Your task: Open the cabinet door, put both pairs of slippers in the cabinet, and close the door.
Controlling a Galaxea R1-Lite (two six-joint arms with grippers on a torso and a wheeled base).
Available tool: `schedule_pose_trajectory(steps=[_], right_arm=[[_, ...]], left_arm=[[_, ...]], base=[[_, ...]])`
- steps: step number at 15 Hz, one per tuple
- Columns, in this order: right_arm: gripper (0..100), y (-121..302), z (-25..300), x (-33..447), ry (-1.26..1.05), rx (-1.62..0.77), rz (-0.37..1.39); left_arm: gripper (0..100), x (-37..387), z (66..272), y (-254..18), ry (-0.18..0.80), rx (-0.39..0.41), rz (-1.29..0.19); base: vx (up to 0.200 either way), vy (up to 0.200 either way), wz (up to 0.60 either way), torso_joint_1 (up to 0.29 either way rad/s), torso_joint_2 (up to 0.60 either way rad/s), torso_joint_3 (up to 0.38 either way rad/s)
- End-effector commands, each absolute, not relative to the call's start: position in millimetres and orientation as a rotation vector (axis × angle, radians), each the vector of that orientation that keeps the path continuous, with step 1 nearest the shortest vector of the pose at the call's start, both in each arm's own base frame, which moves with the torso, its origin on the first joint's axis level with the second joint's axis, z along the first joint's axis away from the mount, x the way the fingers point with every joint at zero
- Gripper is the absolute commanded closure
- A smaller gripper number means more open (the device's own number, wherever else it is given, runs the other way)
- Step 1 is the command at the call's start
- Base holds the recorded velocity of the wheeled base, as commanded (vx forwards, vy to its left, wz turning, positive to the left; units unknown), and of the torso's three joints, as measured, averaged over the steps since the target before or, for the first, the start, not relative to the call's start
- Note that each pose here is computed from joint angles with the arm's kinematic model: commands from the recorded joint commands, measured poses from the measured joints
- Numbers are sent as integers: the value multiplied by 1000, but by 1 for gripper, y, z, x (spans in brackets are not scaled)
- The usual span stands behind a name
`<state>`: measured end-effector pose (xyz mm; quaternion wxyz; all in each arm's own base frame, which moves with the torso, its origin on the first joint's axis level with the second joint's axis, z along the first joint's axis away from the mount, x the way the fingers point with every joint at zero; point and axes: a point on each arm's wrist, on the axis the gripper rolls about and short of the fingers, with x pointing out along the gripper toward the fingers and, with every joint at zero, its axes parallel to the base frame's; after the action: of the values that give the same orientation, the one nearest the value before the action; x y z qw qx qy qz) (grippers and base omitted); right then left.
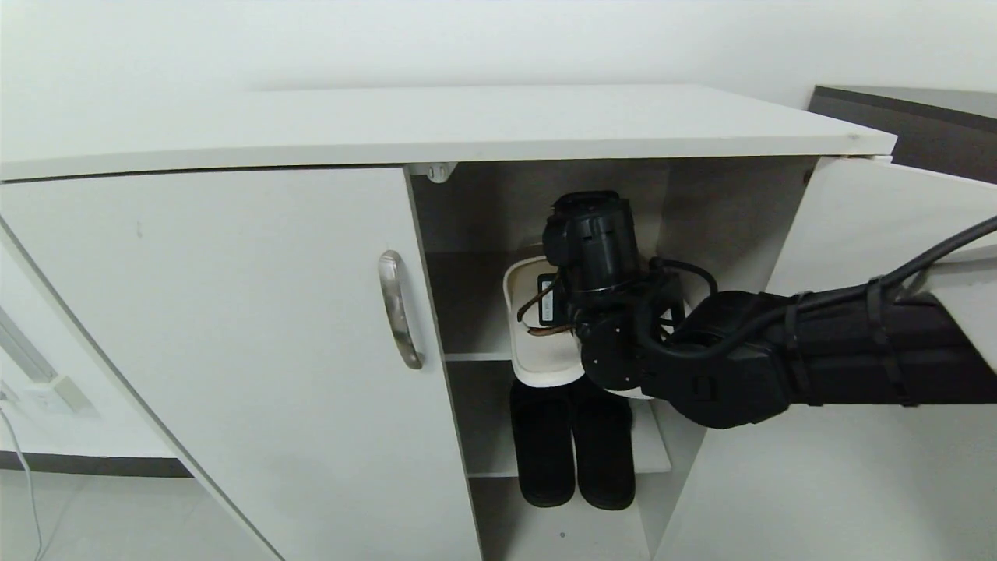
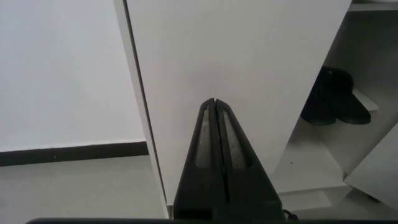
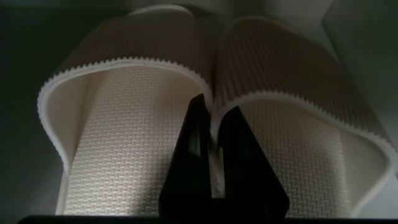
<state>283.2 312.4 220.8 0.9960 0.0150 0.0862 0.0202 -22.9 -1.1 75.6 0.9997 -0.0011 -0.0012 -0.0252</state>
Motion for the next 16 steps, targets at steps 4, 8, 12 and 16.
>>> schedule_pose_trajectory(steps=[4,8,12,16], right_arm=[[100,320,210,314,181,26,3],[100,318,209,322,187,20,-11],[0,317,207,321,193,14,-14],[0,313,211,308,200,7,-1]], left_arm=[[100,-23,76,-1,-1,-3,-51],[100,-23,76,-1,-1,-3,-51],[100,-23,76,-1,-1,-3,-51],[100,-23,76,-1,-1,-3,-51]], base=[[0,0,0,0,0,0],[0,0,0,0,0,0],[0,0,0,0,0,0],[0,0,0,0,0,0]])
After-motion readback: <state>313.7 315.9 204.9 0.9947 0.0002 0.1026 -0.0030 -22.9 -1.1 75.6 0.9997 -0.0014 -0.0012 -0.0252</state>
